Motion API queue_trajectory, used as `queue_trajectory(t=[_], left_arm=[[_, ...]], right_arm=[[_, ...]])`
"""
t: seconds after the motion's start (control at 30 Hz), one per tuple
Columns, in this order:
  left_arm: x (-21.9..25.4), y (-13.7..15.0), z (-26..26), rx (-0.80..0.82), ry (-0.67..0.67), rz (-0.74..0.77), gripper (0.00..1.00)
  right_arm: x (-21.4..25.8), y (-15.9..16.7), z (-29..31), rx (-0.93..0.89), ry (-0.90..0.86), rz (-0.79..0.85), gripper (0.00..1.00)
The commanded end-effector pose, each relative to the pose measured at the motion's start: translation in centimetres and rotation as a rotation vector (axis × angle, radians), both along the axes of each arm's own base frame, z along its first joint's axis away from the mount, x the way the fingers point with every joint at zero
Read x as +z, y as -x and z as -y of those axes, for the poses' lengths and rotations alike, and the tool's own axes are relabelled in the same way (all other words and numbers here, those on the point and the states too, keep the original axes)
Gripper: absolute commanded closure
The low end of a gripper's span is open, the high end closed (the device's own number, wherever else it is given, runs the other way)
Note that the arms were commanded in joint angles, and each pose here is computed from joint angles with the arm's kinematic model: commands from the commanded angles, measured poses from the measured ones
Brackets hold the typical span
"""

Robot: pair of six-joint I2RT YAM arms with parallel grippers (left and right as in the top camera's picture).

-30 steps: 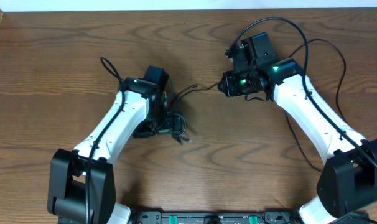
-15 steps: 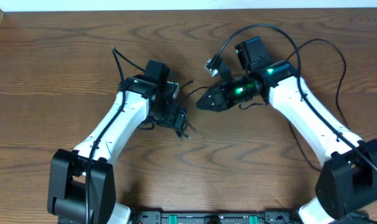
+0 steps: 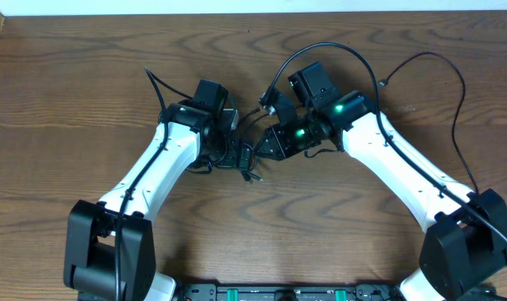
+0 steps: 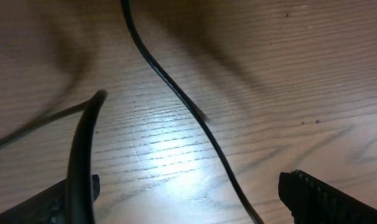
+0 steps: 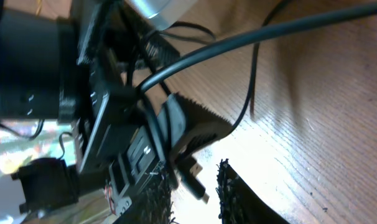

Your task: Untangle cables

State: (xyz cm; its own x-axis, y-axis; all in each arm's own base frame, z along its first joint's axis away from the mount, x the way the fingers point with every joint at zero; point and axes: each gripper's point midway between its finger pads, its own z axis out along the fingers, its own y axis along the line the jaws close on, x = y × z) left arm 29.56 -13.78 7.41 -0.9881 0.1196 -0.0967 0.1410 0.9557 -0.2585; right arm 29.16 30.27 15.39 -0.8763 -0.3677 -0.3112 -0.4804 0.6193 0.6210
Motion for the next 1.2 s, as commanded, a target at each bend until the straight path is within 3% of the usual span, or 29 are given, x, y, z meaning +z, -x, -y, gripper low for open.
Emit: queue_trajectory(t=[0.0,0.2,0.37,0.47,0.63,0.77,0.9,1.17], left_arm=[[0.9,0.1,0.9,0.011,0.058,-0.003,0.02],[0.9,0.0,1.0,0.041,0.062,-0.007,0.02],[1.0,0.1,1.1,0.044,0.073,-0.014,0.02],[1.2,0.3,1.7,0.038,0.108,-0.026,0.02],[1.7,0.7,2.8,0.025,0.179,-0.047,0.02],[1.8,0.8,3.1,0.022,0.195,-0.054,0.02],[1.8,0.9,3.1,0.023,0.193,-0.059,0.02],[2.3,2.2,3.0,0.007,0.202,-0.095,0.02]], right_arm=[[-0.9,0.2,0.2,-0.046,0.023,-0.04,0.78],[-0.6,0.3,-0.9,-0.056,0.012,-0.033,0.8],[-2.3,-0.5,0.2,-0.179,0.151,-0.014,0.88],[-2.8,-0.7,0.4,-0.219,0.197,0.005,0.89],[-2.6,-0.9,-0.3,-0.258,0.173,-0.007,0.89],[-2.4,-1.2,-0.6,-0.282,0.156,-0.016,0.99],[-2.9,-1.9,0.3,-0.318,0.202,0.017,0.99],[-4.1,-6.2,8.6,-0.717,0.54,0.195,0.99]])
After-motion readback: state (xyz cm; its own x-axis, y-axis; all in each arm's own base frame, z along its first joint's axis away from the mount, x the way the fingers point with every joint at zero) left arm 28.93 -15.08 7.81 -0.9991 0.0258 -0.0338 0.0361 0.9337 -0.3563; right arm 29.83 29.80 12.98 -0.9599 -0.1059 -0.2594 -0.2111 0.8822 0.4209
